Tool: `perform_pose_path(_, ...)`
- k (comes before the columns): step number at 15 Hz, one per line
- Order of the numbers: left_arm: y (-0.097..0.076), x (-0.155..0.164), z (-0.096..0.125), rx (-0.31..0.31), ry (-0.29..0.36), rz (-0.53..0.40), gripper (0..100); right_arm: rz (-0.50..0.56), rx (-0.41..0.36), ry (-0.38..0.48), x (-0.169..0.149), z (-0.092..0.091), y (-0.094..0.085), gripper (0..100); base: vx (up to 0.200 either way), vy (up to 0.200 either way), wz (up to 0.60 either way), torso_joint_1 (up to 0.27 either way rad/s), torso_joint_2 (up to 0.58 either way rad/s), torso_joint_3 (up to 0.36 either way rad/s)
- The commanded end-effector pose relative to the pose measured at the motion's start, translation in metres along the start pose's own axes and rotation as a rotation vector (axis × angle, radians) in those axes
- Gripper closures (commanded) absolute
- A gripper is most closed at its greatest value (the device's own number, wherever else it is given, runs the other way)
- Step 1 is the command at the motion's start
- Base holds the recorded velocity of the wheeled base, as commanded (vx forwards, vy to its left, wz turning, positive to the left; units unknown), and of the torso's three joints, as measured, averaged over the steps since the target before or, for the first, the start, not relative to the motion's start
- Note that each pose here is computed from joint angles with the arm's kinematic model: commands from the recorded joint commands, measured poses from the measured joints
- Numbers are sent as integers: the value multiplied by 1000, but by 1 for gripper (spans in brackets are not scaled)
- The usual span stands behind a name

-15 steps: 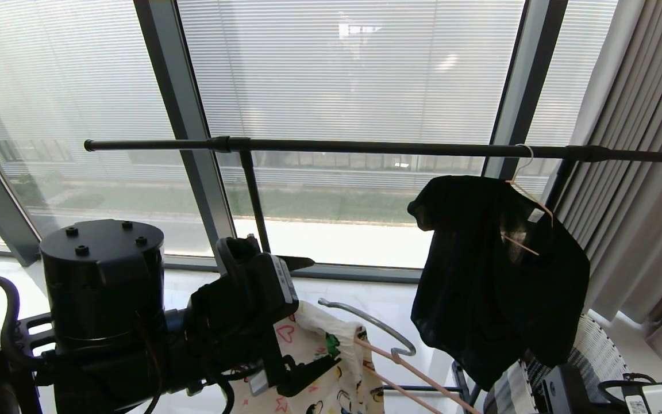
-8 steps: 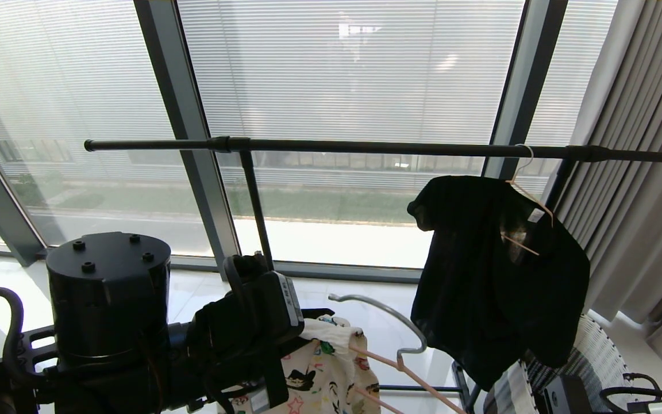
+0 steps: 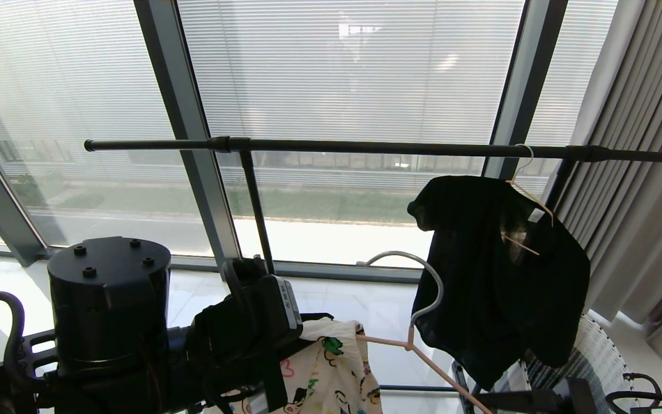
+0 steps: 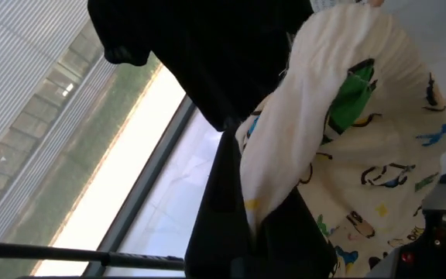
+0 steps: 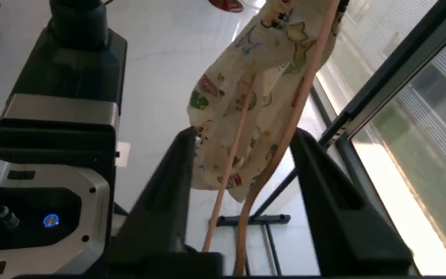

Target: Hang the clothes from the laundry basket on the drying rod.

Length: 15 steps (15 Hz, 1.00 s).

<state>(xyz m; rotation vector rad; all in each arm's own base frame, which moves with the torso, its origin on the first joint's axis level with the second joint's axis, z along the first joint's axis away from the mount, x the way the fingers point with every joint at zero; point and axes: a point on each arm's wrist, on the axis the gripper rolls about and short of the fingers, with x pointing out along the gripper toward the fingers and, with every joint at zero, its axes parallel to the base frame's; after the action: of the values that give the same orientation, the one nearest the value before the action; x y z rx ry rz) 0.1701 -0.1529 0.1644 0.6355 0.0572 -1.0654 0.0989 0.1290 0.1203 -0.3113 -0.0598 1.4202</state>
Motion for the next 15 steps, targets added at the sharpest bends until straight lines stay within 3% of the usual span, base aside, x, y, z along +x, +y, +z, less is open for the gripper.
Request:
perform_pose_path(1,-3,-1,-7,-8,26,-3,100,-97,-5,39,-2,-4,-8,0,0,0,0,0,0,0)
perform_pose_path(4,1,-6,-19,-34,80,39,100,-236,2,71,-12,-7,-25,0,0,0,0,0,0,0)
perform_pose_path(6,6,-14,-38,-69,191,135,100,-276,-7,66,-13,-5,-33,0,0,0,0,0,0,0)
perform_pose_path(9,24,-23,-54,-144,245,221,100,-181,-57,37,-3,0,-23,0,0,0,0,0,0,0)
perform_pose_path(12,44,-24,-41,-251,178,305,100,-42,-48,46,17,-3,-8,0,0,0,0,0,0,0)
perform_pose_path(15,59,-28,-25,-242,115,364,100,36,25,124,36,-20,-1,0,0,0,0,0,0,0)
